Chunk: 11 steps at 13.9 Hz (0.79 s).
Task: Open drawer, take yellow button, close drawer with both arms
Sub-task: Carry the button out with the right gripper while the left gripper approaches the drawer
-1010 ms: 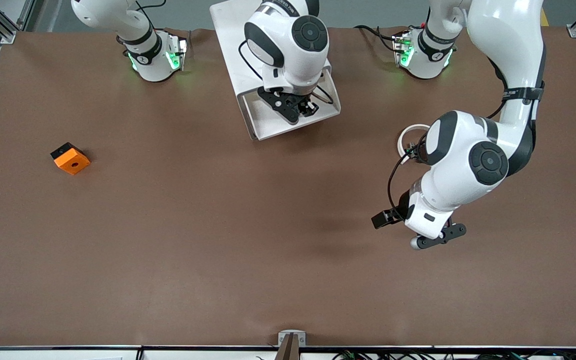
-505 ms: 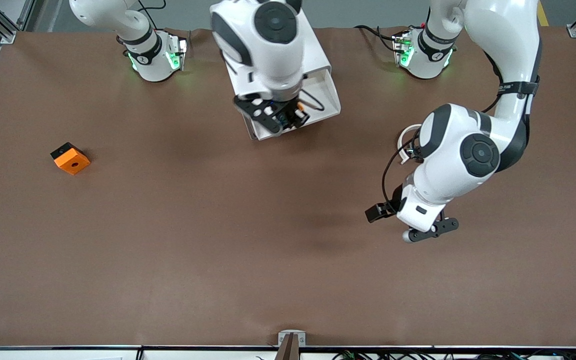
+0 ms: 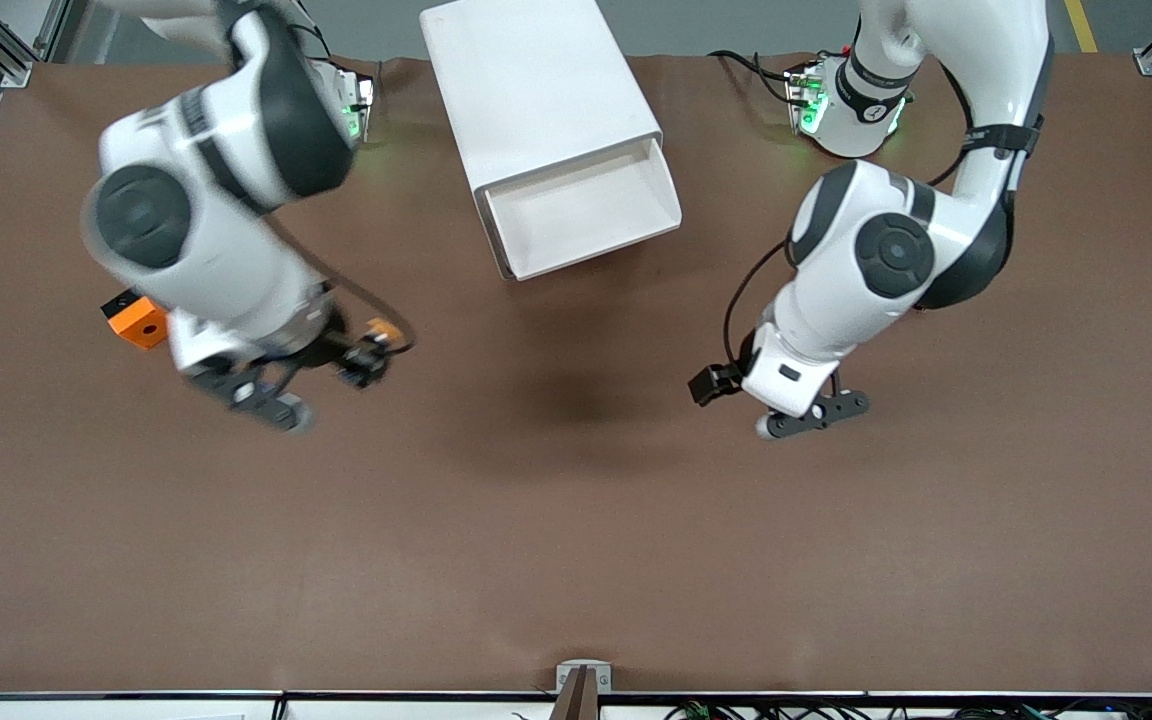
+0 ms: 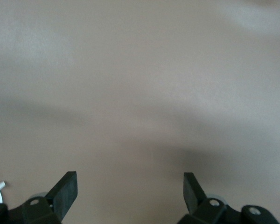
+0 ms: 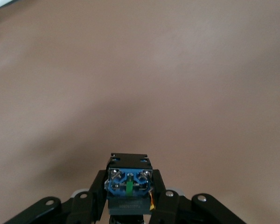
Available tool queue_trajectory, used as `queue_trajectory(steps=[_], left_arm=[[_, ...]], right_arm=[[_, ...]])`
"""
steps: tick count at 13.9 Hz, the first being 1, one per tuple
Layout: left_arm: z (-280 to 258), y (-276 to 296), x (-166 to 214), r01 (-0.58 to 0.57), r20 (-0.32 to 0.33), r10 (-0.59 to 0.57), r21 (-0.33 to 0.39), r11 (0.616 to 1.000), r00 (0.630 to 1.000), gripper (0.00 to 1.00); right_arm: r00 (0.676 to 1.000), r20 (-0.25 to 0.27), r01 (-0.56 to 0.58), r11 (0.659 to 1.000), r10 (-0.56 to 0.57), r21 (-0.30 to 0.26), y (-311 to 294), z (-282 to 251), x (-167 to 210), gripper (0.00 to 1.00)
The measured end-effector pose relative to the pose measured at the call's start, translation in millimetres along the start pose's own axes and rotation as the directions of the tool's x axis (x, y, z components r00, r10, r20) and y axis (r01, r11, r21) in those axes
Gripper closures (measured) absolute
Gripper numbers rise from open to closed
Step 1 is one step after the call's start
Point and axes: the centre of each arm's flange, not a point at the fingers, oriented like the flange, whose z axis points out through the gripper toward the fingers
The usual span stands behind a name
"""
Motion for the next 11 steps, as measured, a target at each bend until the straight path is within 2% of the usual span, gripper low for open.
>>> queue_trajectory(steps=[2, 7, 11], left_arm=[[7.0, 20.6, -27.5, 0.01, 0.002, -0.01, 0.02, 1.0, 1.0, 0.0], [34.7, 60.3, -96.2, 0.003, 0.041, -0.006, 0.06, 0.998, 0.999, 0.0], [53.5, 80.5, -144.8, -0.022, 0.068, 0.015, 0.09, 0.996, 0.998, 0.0]], right_arm=[[0.999, -0.014, 0.038, 0.999, -0.038, 0.001, 43.5, 21.2, 46.4, 0.57], [0.982, -0.075, 0.171, 0.985, -0.173, -0.034, 128.3, 96.1, 115.9, 0.57], [0.971, -0.061, 0.229, 0.972, -0.231, -0.049, 221.3, 158.8, 157.1, 0.57]])
